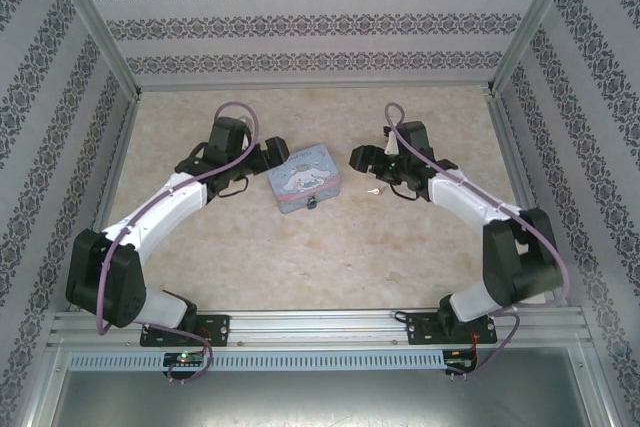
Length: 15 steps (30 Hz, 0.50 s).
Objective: Unlock a padlock with a key
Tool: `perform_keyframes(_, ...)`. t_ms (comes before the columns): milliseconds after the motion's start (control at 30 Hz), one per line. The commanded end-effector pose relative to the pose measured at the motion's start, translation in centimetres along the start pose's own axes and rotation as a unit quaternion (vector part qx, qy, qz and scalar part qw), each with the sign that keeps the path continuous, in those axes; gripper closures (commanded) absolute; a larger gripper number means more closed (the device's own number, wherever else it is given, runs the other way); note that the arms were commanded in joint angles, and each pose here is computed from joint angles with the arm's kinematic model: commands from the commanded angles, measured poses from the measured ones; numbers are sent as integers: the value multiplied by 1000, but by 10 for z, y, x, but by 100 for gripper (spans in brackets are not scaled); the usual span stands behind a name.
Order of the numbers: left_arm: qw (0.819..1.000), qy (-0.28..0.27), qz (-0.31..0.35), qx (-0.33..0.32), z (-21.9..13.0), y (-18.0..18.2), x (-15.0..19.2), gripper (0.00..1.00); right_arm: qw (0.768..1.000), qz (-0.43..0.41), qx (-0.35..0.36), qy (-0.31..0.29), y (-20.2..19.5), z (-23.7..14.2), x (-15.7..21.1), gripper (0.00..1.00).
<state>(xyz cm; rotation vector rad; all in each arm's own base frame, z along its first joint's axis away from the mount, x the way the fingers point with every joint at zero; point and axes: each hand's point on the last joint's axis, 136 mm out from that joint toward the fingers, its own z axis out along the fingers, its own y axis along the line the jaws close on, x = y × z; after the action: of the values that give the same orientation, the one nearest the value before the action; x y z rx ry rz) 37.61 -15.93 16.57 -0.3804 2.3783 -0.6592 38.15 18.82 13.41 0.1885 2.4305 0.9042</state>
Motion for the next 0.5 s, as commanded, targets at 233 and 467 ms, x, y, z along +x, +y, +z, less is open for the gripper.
perform_keyframes(233, 998, 13, -63, 1, 45, 10, 9, 0, 996, 23, -62, 53, 28, 44, -9, 37)
perform_keyframes(467, 998, 26, -57, 17, 67, -5, 5, 0, 994, 32, -79, 76, 38, 59, 4, 55)
